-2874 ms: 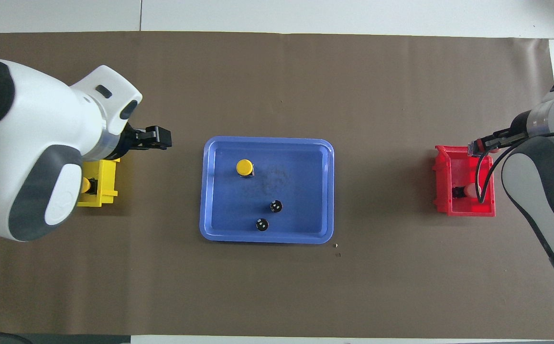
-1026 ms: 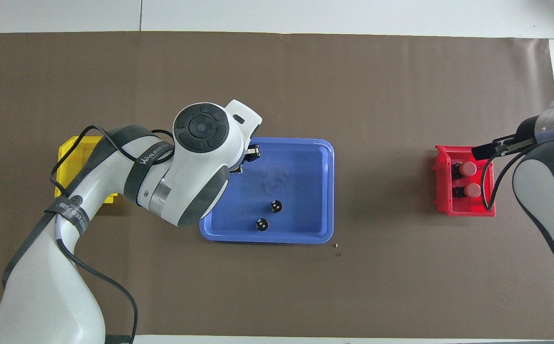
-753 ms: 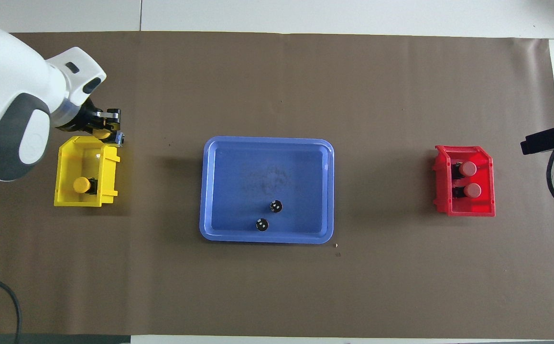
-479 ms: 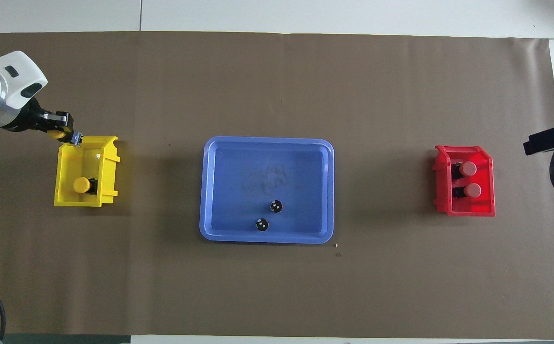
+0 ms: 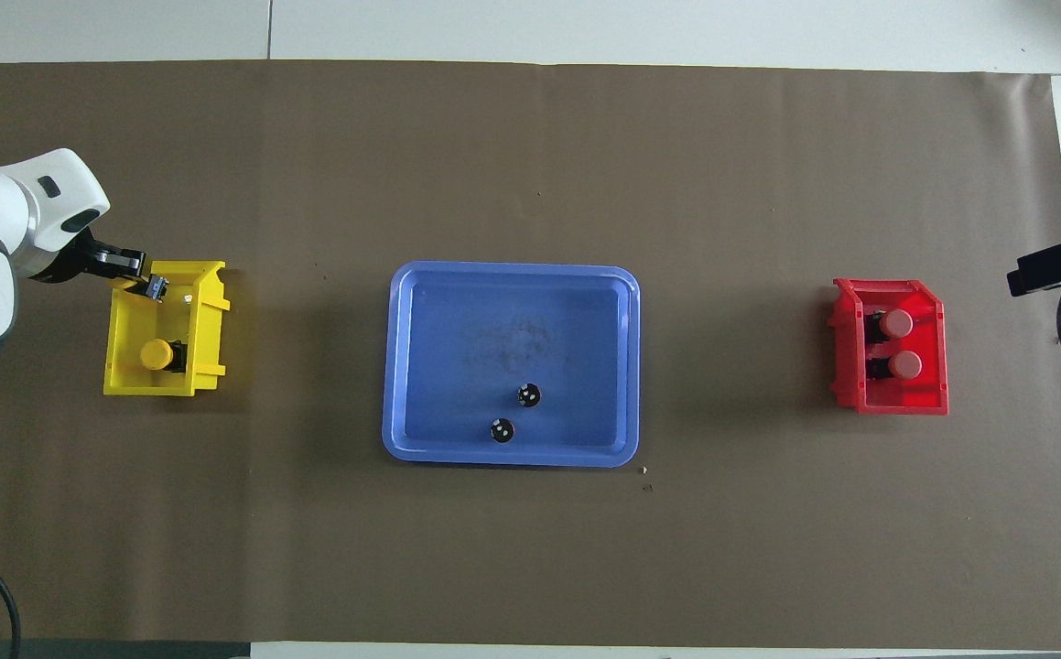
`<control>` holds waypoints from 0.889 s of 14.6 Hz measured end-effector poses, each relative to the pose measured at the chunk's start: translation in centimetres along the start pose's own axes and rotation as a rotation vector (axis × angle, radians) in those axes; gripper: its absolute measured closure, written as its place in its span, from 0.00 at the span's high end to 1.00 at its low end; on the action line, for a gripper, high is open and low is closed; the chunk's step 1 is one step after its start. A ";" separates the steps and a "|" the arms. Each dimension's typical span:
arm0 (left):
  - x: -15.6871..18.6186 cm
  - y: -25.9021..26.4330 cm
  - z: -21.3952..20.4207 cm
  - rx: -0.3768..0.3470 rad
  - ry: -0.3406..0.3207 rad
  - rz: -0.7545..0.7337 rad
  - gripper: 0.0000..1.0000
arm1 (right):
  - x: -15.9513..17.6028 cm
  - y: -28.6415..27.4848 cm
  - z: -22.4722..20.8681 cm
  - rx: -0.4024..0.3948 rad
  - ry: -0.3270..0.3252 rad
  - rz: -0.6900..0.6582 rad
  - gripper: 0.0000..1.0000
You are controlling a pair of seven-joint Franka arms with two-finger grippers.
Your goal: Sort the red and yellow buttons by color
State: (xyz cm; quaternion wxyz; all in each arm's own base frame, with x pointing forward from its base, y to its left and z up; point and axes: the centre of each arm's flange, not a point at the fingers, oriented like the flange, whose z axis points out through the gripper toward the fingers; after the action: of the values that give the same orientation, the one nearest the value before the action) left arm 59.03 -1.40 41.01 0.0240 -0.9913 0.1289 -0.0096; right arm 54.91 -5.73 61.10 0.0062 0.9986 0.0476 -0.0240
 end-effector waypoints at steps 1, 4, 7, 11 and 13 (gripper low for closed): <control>-0.3 0.1 0.3 -0.001 -0.002 0.001 0.41 | 0.0 0.0 0.0 0.000 0.000 0.000 1.00; -1.0 0.4 1.4 -0.004 -0.003 -0.002 0.41 | 0.0 -0.1 0.0 0.000 0.001 0.017 1.00; -1.4 0.8 3.4 0.002 0.035 -0.018 0.41 | 0.1 -0.5 0.0 -0.005 0.000 0.039 1.00; -1.7 1.2 5.0 0.006 0.055 -0.027 0.42 | 0.1 -0.4 -0.1 -0.009 0.000 0.058 1.00; -1.7 1.2 4.9 0.006 0.056 -0.033 0.52 | 0.1 -0.4 -0.1 -0.009 0.000 0.060 1.00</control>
State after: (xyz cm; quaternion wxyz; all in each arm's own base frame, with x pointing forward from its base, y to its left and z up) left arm 57.23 -1.95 36.01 0.0231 -0.9926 0.1130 -0.0379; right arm 54.96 -5.31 61.17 0.0114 0.9995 0.0177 -0.0234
